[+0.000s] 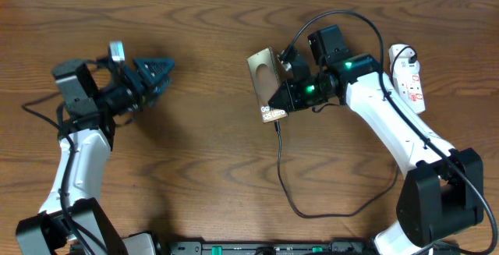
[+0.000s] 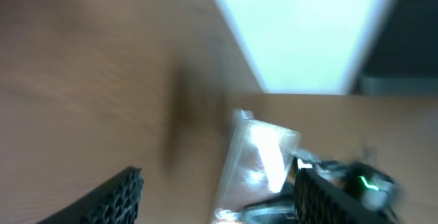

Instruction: Plug charger to phone and switch on socket

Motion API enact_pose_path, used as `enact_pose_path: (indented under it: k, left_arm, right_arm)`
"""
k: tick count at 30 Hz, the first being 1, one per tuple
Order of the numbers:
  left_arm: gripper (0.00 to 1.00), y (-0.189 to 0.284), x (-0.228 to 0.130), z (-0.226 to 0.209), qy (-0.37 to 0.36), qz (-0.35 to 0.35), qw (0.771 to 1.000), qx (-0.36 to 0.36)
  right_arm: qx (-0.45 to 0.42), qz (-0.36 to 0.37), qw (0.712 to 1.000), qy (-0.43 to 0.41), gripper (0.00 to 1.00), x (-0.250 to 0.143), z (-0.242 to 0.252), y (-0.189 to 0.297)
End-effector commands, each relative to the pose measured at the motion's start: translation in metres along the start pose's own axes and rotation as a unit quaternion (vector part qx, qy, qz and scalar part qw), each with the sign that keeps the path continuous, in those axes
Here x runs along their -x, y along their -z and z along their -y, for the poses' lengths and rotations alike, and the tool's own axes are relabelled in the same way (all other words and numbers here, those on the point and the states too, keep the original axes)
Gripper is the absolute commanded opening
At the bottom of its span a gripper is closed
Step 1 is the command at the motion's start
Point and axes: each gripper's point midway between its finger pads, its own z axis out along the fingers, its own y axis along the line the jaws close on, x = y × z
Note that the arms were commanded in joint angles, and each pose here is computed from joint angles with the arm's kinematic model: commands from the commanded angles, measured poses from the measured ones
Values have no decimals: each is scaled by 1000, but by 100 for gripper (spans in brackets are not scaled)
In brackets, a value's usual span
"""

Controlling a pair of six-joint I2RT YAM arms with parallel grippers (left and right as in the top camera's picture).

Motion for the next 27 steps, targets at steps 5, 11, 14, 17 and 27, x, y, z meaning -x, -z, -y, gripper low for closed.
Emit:
enact_pose_path:
  k: [5,11,14,17,27]
  left_arm:
    - [70,27,18,-99,-6,96,962,257]
    - [70,33,20,-107,-2,106,954,282]
    - [70,33,20,-107,-2,106,954,282]
    - [98,33,20,-107,-2,106,953,282]
    - [98,33,20,-107,-2,106,954,282]
  right_arm:
    - [-18,4,999,-30,1,-13,26,-20]
    - [6,14,999,-50,1,-22,37,-43]
    - [24,16,998,-54,1,-24,39,-53]
    - [44,15,998,-52,1,-23,38,-62]
    - [82,-4,993,-89,1,-26,45,-88]
